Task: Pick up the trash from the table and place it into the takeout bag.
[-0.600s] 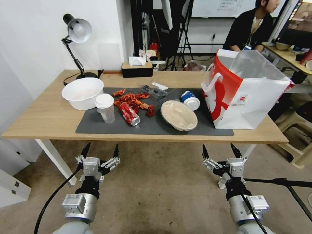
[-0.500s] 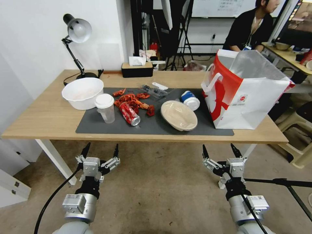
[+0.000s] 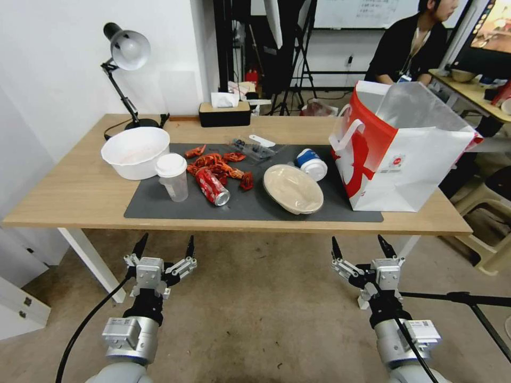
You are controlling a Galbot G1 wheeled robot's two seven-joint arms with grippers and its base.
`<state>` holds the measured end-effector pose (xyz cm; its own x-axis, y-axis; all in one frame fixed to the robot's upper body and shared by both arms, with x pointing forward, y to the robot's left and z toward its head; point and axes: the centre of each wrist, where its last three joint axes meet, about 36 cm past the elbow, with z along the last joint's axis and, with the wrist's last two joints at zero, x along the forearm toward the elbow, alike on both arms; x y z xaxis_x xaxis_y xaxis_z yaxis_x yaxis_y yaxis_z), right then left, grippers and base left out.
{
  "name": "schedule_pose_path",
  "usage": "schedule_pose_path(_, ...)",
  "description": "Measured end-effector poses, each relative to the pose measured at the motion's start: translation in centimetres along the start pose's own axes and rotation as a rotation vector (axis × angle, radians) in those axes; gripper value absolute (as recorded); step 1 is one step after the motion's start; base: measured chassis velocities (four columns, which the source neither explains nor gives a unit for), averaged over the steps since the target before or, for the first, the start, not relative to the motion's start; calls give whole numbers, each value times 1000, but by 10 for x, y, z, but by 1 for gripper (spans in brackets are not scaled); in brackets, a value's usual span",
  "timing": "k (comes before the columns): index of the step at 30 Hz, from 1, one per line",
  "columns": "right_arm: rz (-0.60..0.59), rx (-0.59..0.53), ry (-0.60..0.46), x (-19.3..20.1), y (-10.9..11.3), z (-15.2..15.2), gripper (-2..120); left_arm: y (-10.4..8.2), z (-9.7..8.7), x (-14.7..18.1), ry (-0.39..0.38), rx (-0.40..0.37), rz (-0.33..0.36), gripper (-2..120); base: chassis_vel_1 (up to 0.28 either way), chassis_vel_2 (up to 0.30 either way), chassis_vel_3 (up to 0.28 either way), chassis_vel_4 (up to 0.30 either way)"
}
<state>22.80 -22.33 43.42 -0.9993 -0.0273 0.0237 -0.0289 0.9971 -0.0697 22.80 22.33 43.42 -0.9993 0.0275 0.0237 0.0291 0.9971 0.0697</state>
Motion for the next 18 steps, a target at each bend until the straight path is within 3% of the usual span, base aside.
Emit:
schedule_pose_path(8,2,-2,4,-1,0,-2,100,0,0,-1,0,3,0,100,0,0,0,0)
schedule_pose_path(12,48,-14,39,-11,-2,-20,100,-3,-4,-4,13,26,0,100,0,0,0,0)
schedule_pose_path(18,102,-62,63,-24,-6,-45,100,-21,-29,-21,49,154,25,100,0,0,0,0)
